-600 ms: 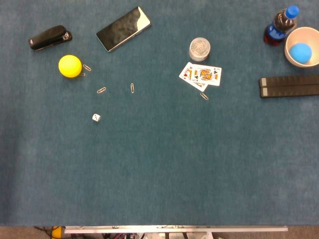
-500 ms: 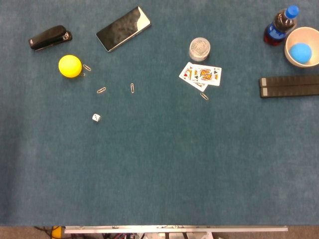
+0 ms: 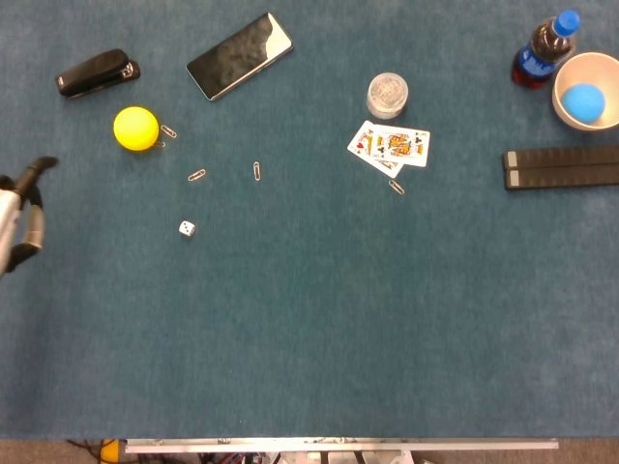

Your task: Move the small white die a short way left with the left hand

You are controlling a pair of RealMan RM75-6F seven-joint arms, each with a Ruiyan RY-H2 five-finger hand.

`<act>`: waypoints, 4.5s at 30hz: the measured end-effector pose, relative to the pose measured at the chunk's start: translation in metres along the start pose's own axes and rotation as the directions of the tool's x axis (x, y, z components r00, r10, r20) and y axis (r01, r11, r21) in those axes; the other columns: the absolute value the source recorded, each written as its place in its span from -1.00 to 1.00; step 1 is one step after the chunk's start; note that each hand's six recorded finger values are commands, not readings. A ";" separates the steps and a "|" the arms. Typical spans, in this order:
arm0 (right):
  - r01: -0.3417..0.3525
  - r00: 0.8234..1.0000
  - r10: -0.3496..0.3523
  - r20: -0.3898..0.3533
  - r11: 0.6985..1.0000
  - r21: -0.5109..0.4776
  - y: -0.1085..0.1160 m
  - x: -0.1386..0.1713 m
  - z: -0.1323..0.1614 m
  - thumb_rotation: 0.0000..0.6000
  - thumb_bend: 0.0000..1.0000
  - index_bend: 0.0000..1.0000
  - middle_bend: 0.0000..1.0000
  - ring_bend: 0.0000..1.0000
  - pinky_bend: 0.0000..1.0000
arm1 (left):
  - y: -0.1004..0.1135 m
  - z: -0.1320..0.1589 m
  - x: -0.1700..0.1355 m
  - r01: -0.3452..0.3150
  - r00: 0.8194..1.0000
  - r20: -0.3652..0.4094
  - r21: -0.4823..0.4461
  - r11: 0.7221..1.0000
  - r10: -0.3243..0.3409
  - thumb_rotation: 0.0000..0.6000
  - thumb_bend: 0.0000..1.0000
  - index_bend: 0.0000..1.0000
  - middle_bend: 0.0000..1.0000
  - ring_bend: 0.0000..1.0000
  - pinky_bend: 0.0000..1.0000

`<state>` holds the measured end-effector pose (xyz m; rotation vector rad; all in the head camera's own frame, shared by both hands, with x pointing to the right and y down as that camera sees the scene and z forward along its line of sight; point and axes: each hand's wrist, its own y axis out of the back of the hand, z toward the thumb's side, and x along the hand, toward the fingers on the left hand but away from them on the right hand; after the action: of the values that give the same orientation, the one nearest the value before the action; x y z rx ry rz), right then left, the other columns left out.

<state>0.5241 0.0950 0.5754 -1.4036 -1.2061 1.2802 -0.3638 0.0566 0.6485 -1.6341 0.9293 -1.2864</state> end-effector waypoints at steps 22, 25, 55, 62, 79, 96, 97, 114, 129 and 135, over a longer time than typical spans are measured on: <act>-0.015 1.000 0.015 0.017 1.000 0.003 -0.005 -0.003 -0.006 1.00 -0.46 -0.10 -0.24 -0.54 -0.34 | -0.062 0.065 0.031 0.277 0.933 0.205 0.117 0.954 -0.297 1.00 0.46 -0.41 1.00 1.00 0.87; -0.017 1.000 0.017 0.019 1.000 0.000 -0.006 -0.002 -0.008 1.00 -0.46 -0.10 -0.24 -0.54 -0.34 | -0.068 0.069 0.032 0.286 0.929 0.213 0.106 0.952 -0.302 1.00 0.46 -0.44 1.00 1.00 0.87; -0.009 0.998 0.009 0.060 1.000 -0.004 -0.005 0.002 -0.026 1.00 -0.46 -0.10 -0.24 -0.54 -0.34 | -0.116 0.098 0.057 0.366 0.900 0.210 0.109 0.924 -0.381 1.00 0.46 -0.51 1.00 1.00 0.88; -0.008 0.998 0.008 0.061 1.000 -0.004 -0.005 0.002 -0.025 1.00 -0.46 -0.10 -0.24 -0.54 -0.34 | -0.115 0.093 0.058 0.363 0.905 0.194 0.111 0.925 -0.378 1.00 0.46 -0.51 1.00 1.00 0.88; 0.004 0.999 -0.003 0.053 1.000 -0.006 -0.002 0.005 -0.019 1.00 -0.46 -0.10 -0.24 -0.54 -0.34 | -0.106 0.074 0.049 0.362 0.912 0.157 0.118 0.925 -0.378 1.00 0.46 -0.51 1.00 1.00 0.88; 0.009 0.999 -0.009 0.048 1.000 -0.008 0.000 0.009 -0.014 1.00 -0.46 -0.10 -0.24 -0.54 -0.34 | -0.096 0.070 0.045 0.337 0.923 0.161 0.101 0.936 -0.350 1.00 0.46 -0.51 1.00 1.00 0.88; 0.010 0.999 -0.010 0.050 1.000 -0.008 0.000 0.009 -0.014 1.00 -0.46 -0.10 -0.24 -0.54 -0.34 | -0.098 0.072 0.045 0.341 0.921 0.165 0.101 0.935 -0.354 1.00 0.46 -0.51 1.00 1.00 0.88; 0.008 0.998 -0.008 0.060 1.000 -0.006 0.001 0.010 -0.019 1.00 -0.46 -0.10 -0.24 -0.54 -0.34 | -0.112 0.078 0.054 0.368 0.909 0.170 0.101 0.924 -0.381 1.00 0.46 -0.51 1.00 1.00 0.88; 0.006 0.998 -0.006 0.056 1.000 -0.007 0.000 0.011 -0.018 1.00 -0.46 -0.10 -0.24 -0.54 -0.34 | -0.110 0.062 0.049 0.368 0.916 0.135 0.095 0.925 -0.378 1.00 0.46 -0.51 1.00 1.00 0.88; 0.006 0.999 -0.006 0.054 1.000 -0.006 0.000 0.011 -0.017 1.00 -0.46 -0.10 -0.24 -0.54 -0.34 | -0.106 0.058 0.046 0.364 0.919 0.126 0.096 0.926 -0.374 1.00 0.46 -0.51 1.00 1.00 0.88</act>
<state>0.5416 0.1064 0.5755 -1.3768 -1.2506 1.3182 -0.2924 0.0638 0.7565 -1.8780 0.4939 -1.4106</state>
